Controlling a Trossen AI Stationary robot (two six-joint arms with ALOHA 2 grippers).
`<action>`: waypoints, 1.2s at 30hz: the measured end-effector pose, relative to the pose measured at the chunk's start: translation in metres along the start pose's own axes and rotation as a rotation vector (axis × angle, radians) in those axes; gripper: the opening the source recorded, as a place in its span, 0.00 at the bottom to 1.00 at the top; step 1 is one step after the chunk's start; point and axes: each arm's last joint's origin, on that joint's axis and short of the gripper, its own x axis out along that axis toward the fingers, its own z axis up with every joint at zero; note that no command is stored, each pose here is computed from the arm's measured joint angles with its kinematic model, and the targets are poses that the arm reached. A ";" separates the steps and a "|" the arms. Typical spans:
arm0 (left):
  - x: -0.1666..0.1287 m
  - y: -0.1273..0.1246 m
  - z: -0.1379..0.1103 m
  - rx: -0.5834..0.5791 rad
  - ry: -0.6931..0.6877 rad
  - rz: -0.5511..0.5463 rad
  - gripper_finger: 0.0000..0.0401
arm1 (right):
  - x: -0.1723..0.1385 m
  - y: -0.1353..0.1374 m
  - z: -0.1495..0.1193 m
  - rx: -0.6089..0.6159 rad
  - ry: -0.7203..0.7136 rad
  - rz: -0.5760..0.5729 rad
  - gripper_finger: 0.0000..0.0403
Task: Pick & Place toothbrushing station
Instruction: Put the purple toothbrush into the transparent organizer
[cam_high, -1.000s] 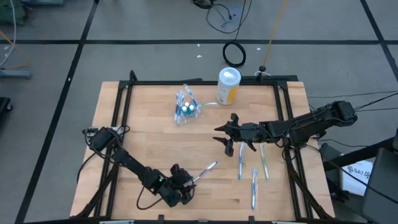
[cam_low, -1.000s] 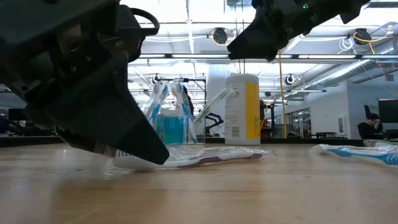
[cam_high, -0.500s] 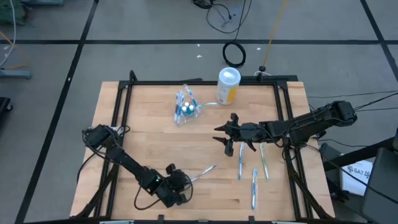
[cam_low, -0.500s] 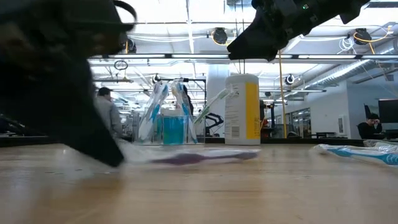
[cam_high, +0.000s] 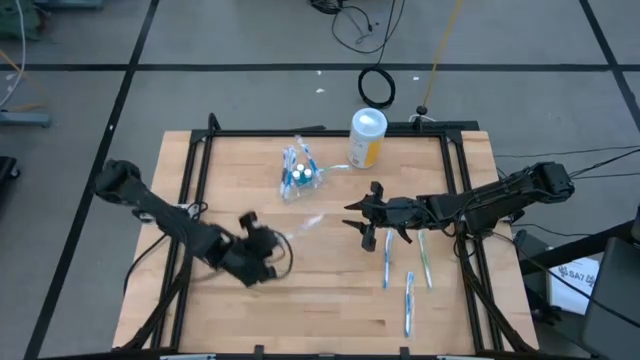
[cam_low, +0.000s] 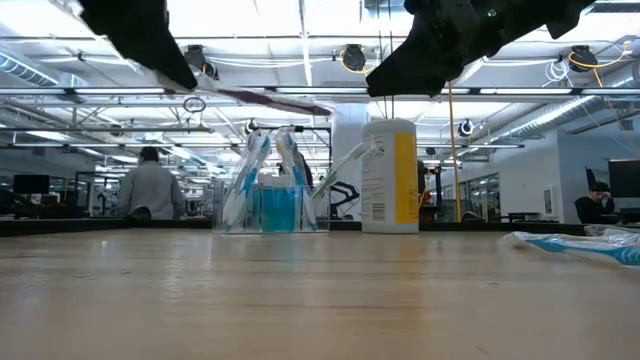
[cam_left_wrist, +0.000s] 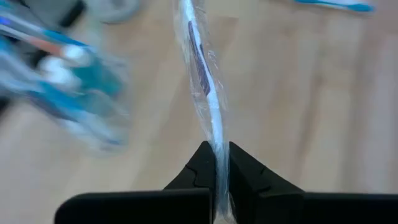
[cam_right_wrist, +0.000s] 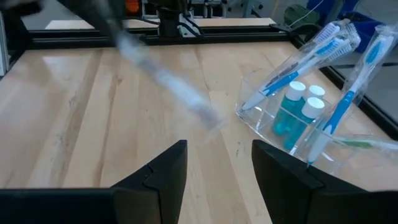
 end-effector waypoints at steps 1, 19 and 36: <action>-0.003 0.010 0.004 0.013 0.003 0.016 0.03 | 0.000 0.000 0.000 -0.012 -0.001 0.000 0.42; -0.008 0.118 0.038 -0.745 0.434 -0.136 0.08 | 0.004 -0.014 0.007 -0.128 -0.054 -0.051 0.42; -0.022 0.172 0.045 -1.204 0.472 -0.289 0.08 | 0.004 -0.016 0.009 -0.175 -0.071 -0.059 0.42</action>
